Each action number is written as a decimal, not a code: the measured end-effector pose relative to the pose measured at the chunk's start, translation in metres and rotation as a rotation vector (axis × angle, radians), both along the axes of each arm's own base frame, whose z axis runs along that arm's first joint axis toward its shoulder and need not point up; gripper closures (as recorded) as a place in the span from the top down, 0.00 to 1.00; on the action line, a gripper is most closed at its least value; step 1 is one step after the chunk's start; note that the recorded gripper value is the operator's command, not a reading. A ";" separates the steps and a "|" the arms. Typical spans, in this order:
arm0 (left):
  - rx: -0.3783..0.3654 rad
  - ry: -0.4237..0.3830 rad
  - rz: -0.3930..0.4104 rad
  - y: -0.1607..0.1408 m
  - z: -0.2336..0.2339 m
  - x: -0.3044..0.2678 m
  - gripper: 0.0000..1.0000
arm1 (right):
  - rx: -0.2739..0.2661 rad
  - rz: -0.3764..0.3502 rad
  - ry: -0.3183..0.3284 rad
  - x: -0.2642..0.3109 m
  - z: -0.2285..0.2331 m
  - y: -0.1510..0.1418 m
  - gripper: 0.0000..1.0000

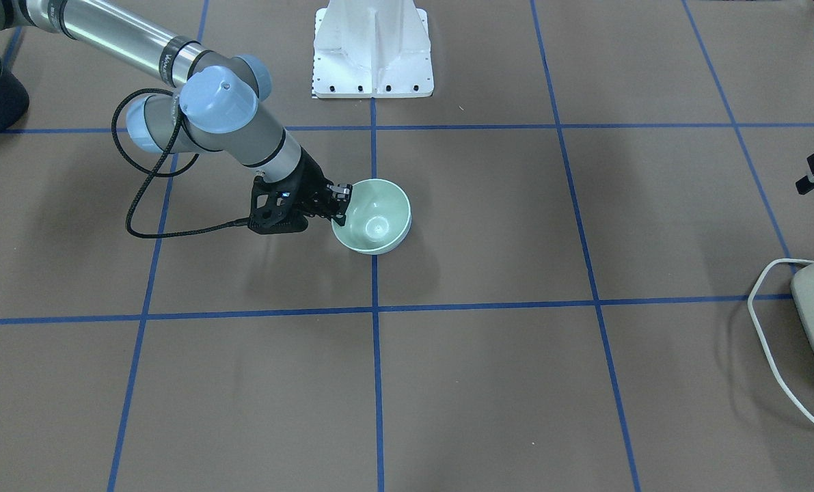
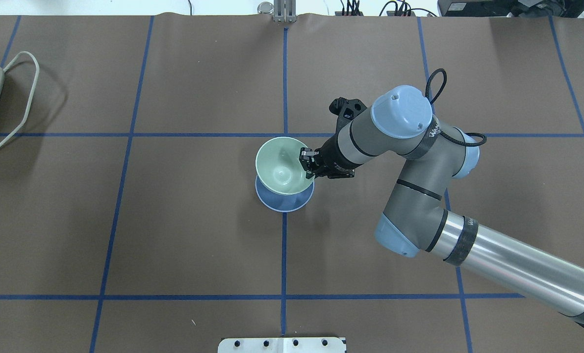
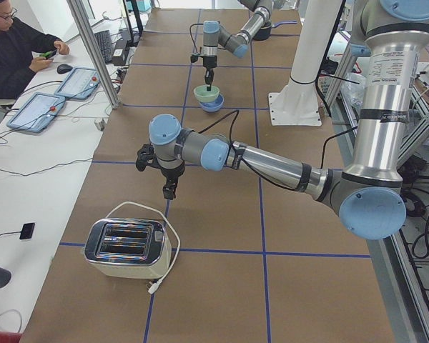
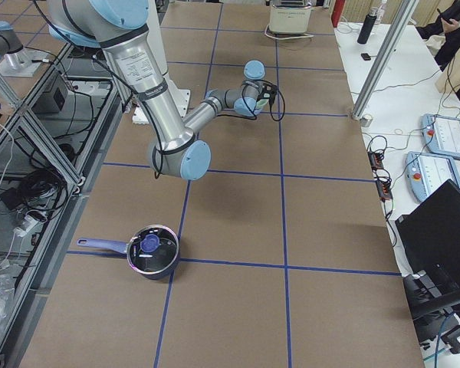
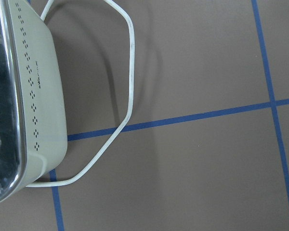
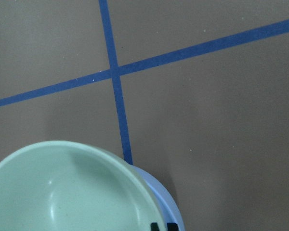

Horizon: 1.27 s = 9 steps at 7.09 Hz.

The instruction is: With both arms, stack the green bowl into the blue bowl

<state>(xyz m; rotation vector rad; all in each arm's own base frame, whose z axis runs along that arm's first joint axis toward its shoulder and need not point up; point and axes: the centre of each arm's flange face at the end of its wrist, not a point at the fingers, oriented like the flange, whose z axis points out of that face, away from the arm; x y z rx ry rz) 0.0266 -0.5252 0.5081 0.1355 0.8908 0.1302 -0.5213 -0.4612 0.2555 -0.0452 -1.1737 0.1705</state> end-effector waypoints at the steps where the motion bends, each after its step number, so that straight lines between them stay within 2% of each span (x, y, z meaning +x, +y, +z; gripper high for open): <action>1: 0.000 0.000 0.000 0.000 0.000 0.000 0.98 | 0.000 -0.001 -0.001 -0.001 -0.001 0.001 0.00; 7: 0.000 0.000 0.000 -0.001 -0.001 0.000 0.98 | -0.003 -0.005 0.005 -0.001 0.005 0.003 0.00; 9: 0.001 0.000 0.000 -0.001 -0.001 0.000 0.98 | 0.001 -0.011 0.005 -0.002 0.006 0.005 0.12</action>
